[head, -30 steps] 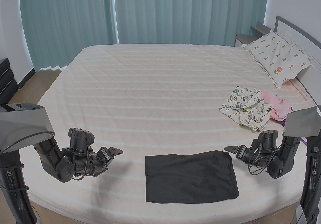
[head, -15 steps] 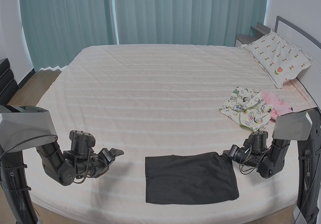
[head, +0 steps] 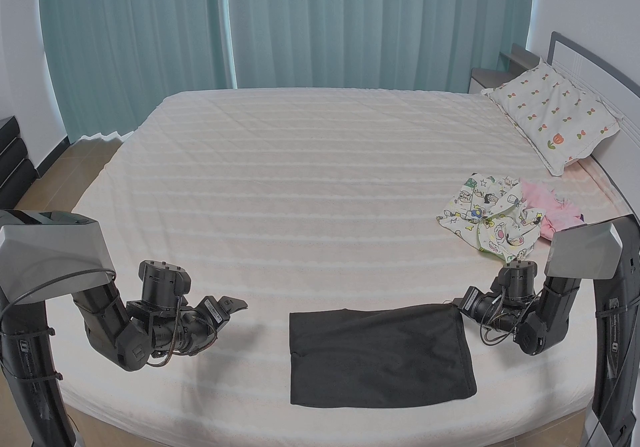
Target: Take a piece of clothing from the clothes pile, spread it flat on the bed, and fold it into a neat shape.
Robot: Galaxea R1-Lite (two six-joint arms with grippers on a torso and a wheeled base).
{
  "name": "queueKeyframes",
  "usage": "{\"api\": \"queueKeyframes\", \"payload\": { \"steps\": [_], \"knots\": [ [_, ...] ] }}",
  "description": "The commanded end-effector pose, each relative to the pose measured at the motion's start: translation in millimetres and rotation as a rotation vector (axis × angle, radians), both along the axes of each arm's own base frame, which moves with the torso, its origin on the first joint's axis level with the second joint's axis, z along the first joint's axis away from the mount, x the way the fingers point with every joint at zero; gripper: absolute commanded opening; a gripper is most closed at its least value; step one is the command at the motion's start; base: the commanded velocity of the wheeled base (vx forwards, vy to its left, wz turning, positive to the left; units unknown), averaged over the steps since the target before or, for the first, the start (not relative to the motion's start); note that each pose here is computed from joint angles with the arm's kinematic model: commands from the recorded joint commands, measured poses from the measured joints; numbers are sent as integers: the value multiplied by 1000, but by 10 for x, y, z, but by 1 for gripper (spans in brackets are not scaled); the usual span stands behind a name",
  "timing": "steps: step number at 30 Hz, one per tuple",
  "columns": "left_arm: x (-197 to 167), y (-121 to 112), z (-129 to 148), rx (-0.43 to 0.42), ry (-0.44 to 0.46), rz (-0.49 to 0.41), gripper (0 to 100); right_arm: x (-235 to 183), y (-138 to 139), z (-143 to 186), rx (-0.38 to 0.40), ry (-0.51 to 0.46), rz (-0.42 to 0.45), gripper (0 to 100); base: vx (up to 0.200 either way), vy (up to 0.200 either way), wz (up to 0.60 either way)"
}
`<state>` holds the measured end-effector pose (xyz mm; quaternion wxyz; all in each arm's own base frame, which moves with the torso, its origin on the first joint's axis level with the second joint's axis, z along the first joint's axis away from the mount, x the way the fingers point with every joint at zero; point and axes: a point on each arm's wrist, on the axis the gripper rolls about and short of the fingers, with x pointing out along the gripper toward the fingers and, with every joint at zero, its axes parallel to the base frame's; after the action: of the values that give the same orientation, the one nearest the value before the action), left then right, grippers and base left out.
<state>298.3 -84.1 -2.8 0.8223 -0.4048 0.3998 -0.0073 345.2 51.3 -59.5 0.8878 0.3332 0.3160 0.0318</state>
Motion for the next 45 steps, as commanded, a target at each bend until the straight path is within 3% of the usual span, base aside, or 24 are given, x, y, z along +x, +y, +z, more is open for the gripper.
{"api": "queueKeyframes", "payload": {
  "steps": [1, 12, 17, 34, 40, 45],
  "knots": [
    [1, 0, -2, 0, 0, 0, 100, 5, -31, -8, -4, 1, -13, 100, 0, 0, 0],
    [-33, -34, -15, 5, 8, -12, 100, -111, -94, 44, -10, 21, -32, 100, 0, 0, 0],
    [-113, -250, -24, 34, 4, -56, 100, -205, -85, 50, -9, 3, -25, 100, 0, 0, 0],
    [-337, -519, -69, 77, 23, -134, 100, -232, -68, 32, -9, 5, -19, 100, 0, -176, 0],
    [-316, -523, -144, 132, 13, -120, 100, -233, -63, 32, -9, 5, -17, 100, 0, 0, 0],
    [-297, -501, -284, 241, -28, -218, 100, -229, -58, 34, -9, 3, -15, 100, 0, 0, 0]
  ]
}}
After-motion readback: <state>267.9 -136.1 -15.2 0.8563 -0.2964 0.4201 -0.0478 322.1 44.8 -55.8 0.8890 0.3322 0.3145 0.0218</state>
